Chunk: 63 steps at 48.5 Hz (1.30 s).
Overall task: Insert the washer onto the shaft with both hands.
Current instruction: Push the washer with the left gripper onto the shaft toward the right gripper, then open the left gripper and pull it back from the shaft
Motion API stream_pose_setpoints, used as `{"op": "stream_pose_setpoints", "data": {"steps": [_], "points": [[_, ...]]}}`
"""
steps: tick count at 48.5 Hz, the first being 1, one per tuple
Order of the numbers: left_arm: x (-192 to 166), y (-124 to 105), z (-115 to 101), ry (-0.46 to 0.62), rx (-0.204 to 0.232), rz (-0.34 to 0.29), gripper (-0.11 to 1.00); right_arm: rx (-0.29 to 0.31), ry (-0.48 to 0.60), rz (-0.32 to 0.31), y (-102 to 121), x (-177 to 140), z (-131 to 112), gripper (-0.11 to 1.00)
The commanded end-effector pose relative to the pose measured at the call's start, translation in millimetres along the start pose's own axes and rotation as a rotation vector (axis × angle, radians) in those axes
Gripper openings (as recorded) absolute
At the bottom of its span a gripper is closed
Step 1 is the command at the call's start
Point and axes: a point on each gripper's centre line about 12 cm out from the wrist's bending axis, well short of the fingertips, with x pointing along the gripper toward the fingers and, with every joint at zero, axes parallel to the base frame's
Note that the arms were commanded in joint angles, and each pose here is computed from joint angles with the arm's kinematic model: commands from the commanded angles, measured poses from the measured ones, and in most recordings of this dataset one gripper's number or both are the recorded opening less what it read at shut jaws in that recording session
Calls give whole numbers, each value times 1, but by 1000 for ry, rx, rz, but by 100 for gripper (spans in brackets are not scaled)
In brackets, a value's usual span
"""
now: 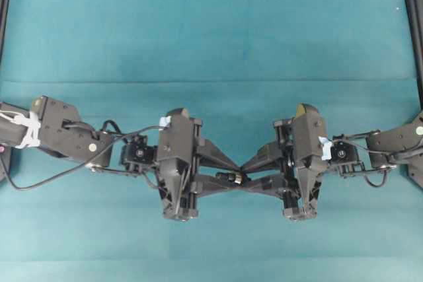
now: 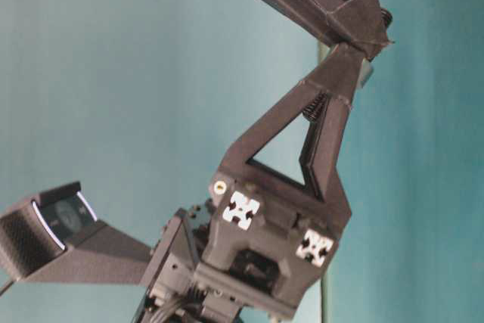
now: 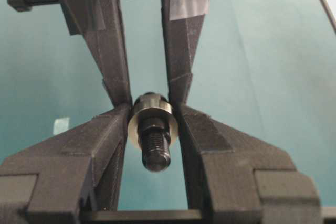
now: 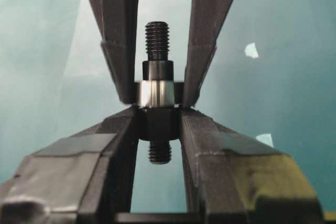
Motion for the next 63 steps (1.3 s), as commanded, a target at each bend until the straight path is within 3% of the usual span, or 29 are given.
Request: {"op": "stream_pose_setpoints", "data": {"steps": [1,20,32,34,40,44,63], "points": [[2,-4,7,-7,2,-7,34,10,-43,5,1,1,13,0],[5,-4,13,-10,-4,-7,34,10,-41,4,1,1,12,0],[5,-4,13,-11,-79,-8,35,10,-40,4,1,2,12,0],[5,-4,13,-11,-85,-8,39,10,-41,4,1,1,12,0],[4,-5,16,-20,-91,-9,74,12,-41,4,1,1,12,0],[4,-5,17,-20,-91,-9,90,12,-38,4,1,2,12,0],[-1,-4,12,38,-85,3,87,10,-22,1,1,1,10,0]]}}
